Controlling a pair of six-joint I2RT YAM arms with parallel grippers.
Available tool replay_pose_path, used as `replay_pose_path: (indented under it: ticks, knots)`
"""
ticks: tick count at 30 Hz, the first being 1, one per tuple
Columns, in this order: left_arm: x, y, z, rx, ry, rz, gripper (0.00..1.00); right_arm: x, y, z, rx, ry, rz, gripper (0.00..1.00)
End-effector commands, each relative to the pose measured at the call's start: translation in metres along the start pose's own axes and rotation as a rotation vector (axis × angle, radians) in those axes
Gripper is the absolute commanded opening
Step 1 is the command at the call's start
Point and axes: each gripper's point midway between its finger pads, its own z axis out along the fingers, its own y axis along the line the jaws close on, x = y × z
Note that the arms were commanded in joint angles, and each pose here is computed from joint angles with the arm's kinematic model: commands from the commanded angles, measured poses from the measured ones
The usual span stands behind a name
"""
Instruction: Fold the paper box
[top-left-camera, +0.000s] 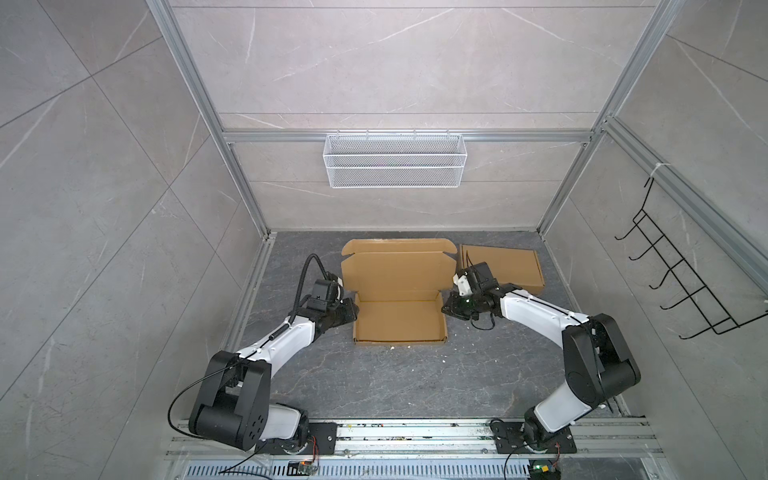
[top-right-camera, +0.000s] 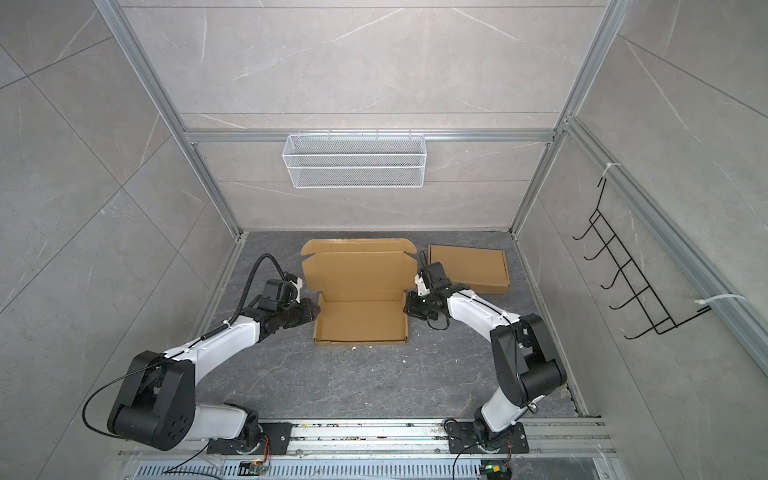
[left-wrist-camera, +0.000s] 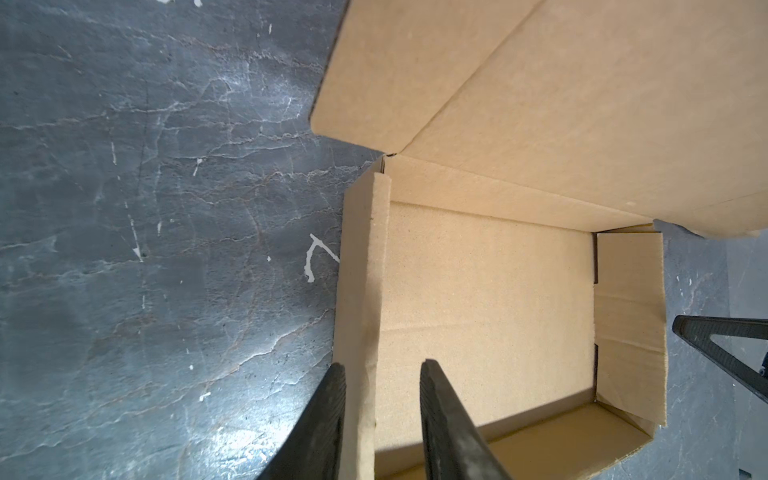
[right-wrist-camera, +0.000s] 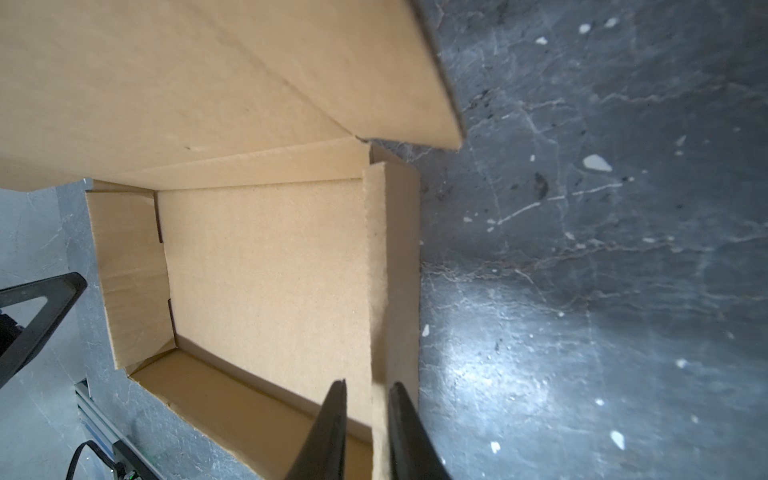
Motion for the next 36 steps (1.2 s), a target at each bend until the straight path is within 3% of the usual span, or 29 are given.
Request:
replay_pose_path:
  ticks: [1,8,12,18,21,22,23,25,27,30,33,36]
  knots:
    - [-0.005,-0.001,0.003,0.008,-0.026,0.026,0.34,0.007,-0.008,0.010,0.017,0.026,0.014,0.20]
    - [-0.003,0.001,0.005,0.004,-0.015,0.022,0.32,0.013,-0.021,0.019,0.061,0.046,0.016,0.18]
    - [-0.009,-0.003,-0.004,0.001,-0.036,0.024,0.32,0.007,-0.010,0.007,0.029,0.015,-0.012,0.24]
    - [-0.035,-0.006,-0.038,-0.061,-0.129,0.082,0.36,-0.015,0.021,-0.039,-0.026,-0.079,-0.153,0.59]
    - [-0.052,-0.006,-0.060,-0.103,-0.205,0.130,0.42,-0.027,0.026,-0.071,0.022,-0.168,-0.245,0.81]
    - [-0.058,-0.006,-0.068,-0.114,-0.233,0.142,0.46,-0.032,0.026,-0.084,0.050,-0.217,-0.283,0.97]
    - [-0.063,-0.005,-0.075,-0.128,-0.261,0.149,0.49,-0.039,0.022,-0.098,0.094,-0.282,-0.302,1.00]
    - [-0.074,-0.003,-0.087,-0.147,-0.309,0.159,0.55,-0.055,0.011,-0.128,0.199,-0.438,-0.308,0.99]
    - [-0.083,0.001,-0.096,-0.167,-0.347,0.161,0.73,-0.072,0.002,-0.156,0.275,-0.605,-0.270,0.99]
    - [-0.101,0.004,-0.104,-0.156,-0.384,0.156,0.92,-0.087,0.013,-0.163,0.257,-0.666,-0.312,1.00]
    - [-0.120,0.001,-0.108,-0.066,-0.406,0.139,0.89,-0.096,0.037,-0.154,0.170,-0.615,-0.437,0.90]
    - [-0.136,-0.007,-0.109,0.014,-0.431,0.168,0.82,-0.109,0.047,-0.156,0.071,-0.682,-0.460,0.84]
